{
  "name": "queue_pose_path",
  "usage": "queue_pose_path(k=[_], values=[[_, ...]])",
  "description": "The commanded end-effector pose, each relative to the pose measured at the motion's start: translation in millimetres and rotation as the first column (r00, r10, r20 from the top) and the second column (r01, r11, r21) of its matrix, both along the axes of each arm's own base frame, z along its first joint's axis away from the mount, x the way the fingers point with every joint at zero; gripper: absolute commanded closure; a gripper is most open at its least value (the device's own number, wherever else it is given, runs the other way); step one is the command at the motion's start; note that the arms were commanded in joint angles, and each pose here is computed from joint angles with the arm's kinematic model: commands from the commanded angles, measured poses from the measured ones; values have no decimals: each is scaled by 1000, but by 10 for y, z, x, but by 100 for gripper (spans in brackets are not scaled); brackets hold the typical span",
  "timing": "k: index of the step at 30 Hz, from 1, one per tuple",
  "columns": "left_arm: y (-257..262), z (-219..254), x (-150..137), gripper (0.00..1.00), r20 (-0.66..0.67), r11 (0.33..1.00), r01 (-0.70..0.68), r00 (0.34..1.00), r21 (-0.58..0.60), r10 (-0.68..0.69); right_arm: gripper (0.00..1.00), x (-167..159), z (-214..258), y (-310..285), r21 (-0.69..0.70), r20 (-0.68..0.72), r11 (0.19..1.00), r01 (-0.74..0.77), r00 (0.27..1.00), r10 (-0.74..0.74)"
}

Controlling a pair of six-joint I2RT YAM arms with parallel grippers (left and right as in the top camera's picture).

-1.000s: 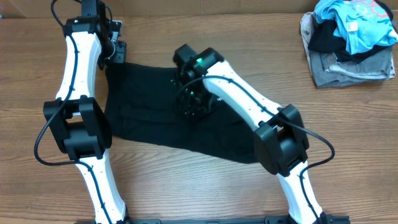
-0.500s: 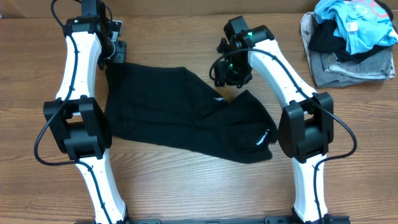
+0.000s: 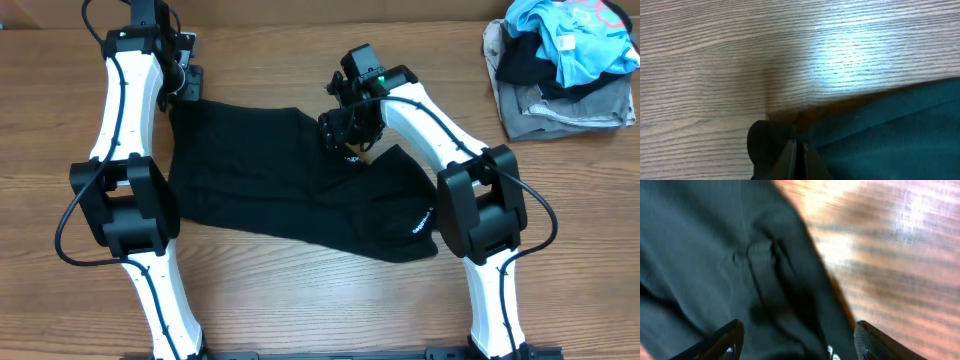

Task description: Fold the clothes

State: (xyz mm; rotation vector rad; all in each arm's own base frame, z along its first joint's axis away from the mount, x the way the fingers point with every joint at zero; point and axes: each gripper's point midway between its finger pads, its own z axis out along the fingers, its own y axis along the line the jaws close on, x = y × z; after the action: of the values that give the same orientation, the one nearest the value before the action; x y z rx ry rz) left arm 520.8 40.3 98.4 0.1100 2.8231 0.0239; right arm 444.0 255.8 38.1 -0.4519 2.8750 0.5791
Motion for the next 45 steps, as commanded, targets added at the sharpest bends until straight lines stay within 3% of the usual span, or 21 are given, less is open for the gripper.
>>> queue_pose_path(k=[1,5,19,25,31,34,45], values=[[20,96,61,96,31,1000,-16,999,2,16,30,-48,-139,18,13,-24,1000,-3,1000,3],[20,98,65,96,33,1000,-16,999,1,16,42,-9,-129,49,25,-5,1000,-6,1000,6],[18,102,76,96,37,1000,-15,999,2,15,49,11,-195,134,55,-2,998,-19,1000,19],[19,103,80,96,39,1000,-15,999,2,15,73,-63,-297,211,52,-25,998,-37,999,38],[21,108,93,96,44,1000,-15,999,2,15,89,-39,-283,211,55,-18,998,-34,999,35],[21,110,98,96,47,1000,-15,999,3,15,96,65,-190,152,61,-2,998,-17,1000,17],[25,131,152,96,70,1000,-16,997,4,15,96,897,838,-662,22,217,994,106,970,-108]])
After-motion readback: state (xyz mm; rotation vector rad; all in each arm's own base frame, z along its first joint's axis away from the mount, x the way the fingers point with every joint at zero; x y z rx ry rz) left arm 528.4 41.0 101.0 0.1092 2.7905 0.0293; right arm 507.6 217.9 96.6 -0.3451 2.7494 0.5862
